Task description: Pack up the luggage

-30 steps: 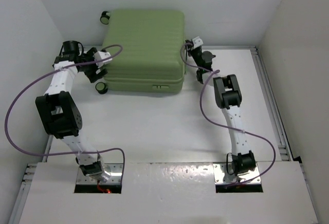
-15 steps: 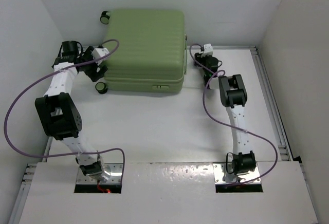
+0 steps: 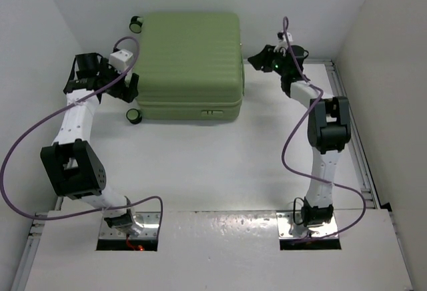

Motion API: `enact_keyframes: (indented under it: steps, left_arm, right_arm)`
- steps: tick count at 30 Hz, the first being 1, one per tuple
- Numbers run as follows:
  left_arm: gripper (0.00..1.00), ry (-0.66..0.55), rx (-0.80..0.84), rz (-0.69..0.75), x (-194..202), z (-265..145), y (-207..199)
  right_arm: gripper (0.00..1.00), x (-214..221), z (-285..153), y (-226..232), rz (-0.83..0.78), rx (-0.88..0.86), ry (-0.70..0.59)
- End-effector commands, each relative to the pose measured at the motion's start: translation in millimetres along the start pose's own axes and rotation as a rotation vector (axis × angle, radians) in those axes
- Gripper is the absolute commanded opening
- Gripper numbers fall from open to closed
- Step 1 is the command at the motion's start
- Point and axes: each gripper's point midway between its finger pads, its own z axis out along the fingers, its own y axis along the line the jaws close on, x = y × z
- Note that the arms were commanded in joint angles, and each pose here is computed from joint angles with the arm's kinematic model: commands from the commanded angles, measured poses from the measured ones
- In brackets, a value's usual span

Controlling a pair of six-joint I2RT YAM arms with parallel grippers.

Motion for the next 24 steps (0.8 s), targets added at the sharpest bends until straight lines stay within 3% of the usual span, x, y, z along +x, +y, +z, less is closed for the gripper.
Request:
enact_keyframes:
  steps: [1,5,15,24]
  left_arm:
    - [0.99,-0.304,-0.028,0.058,-101.3,-37.8,-20.8]
    - [0.99,-0.317,-0.049,0.039,-109.1,-46.6,-30.5]
    - [0.99,-0.359,-0.093,0.06,-109.0,-63.4,-33.2]
    - [0.99,-0.422,-0.151,-0.001,-104.4,-75.6,-10.8]
  right_arm:
    - [0.44,73.6,-3.3,13.2,0.183,-0.01,0.295]
    - [0.44,100.8,14.2,-4.5,0.087,0.073,0.341]
    - [0.44,115.6,44.8,-25.4,-0.047,0.167,0.315]
    - [0.45,101.4,39.6,-40.2,-0.071,0.23,0.239]
